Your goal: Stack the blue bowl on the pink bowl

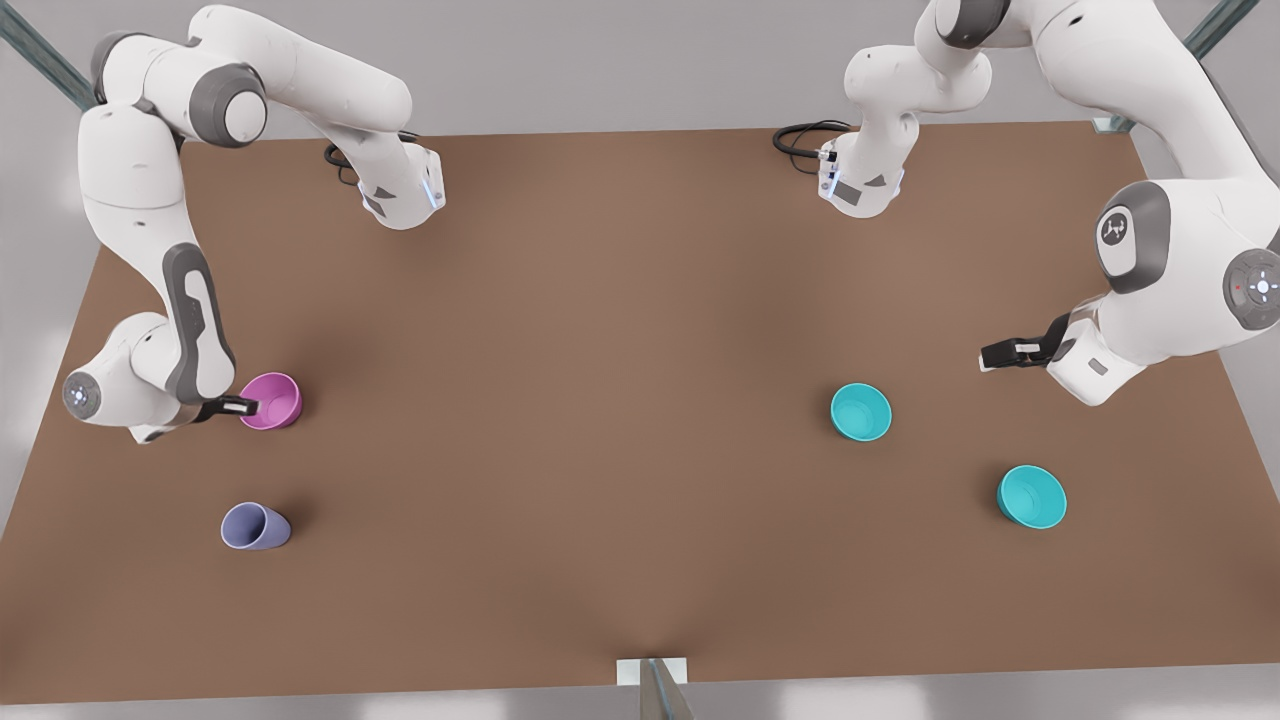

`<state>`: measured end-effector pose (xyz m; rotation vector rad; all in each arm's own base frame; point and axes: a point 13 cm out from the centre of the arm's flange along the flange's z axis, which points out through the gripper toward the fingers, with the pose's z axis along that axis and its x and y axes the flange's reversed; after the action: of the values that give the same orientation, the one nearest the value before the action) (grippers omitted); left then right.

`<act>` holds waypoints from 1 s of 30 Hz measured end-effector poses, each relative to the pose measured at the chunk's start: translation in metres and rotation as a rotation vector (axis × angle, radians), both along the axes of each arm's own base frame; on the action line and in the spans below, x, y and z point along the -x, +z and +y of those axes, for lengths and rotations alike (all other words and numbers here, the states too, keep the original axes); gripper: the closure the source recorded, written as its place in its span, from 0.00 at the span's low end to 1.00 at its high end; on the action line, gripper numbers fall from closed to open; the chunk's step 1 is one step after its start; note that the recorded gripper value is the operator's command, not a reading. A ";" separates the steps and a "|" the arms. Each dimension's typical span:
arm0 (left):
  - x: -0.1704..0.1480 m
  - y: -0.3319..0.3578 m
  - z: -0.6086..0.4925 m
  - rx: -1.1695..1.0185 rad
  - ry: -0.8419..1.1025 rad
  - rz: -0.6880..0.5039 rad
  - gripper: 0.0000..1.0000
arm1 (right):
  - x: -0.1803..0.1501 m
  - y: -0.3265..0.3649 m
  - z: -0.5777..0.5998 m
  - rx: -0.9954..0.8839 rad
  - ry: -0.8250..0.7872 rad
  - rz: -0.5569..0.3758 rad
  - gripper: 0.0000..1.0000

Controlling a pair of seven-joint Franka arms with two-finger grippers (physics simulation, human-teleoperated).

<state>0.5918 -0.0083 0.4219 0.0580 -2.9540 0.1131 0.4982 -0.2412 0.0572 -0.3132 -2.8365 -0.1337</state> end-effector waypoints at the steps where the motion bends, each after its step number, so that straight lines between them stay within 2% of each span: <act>1: 0.000 0.000 0.000 0.000 0.000 0.000 0.00 | -0.001 0.000 0.000 0.000 0.006 0.000 0.73; 2: 0.000 0.000 0.000 0.000 0.000 0.000 0.00 | -0.003 0.001 0.000 0.000 0.012 -0.003 0.78; 7: 0.000 -0.001 0.001 0.000 0.001 0.001 0.00 | -0.043 0.051 -0.004 0.000 0.032 -0.059 0.79; 11: -0.001 -0.001 0.001 0.000 0.001 -0.001 0.00 | -0.061 0.089 0.032 -0.087 0.053 -0.070 0.79; 16: -0.001 -0.001 0.001 0.000 0.002 -0.001 0.00 | -0.079 0.101 0.155 -0.263 0.168 -0.053 0.79; 19: -0.001 0.000 0.000 0.000 0.000 -0.001 0.00 | -0.097 0.105 0.271 -0.333 0.275 -0.078 0.79; 24: 0.000 -0.001 0.001 0.000 0.001 0.000 0.00 | -0.111 0.074 0.468 -0.338 0.452 -0.175 0.79; 27: -0.001 -0.001 0.001 0.000 0.002 0.000 0.00 | -0.143 0.060 0.553 -0.308 0.513 -0.279 0.79; 30: -0.001 -0.003 0.001 -0.001 0.002 0.002 0.00 | -0.153 0.055 0.613 -0.278 0.543 -0.349 0.79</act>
<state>0.5931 -0.0073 0.4186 0.0612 -2.9516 0.1121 0.6516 0.3718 0.1124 0.5891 -3.0608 -0.4990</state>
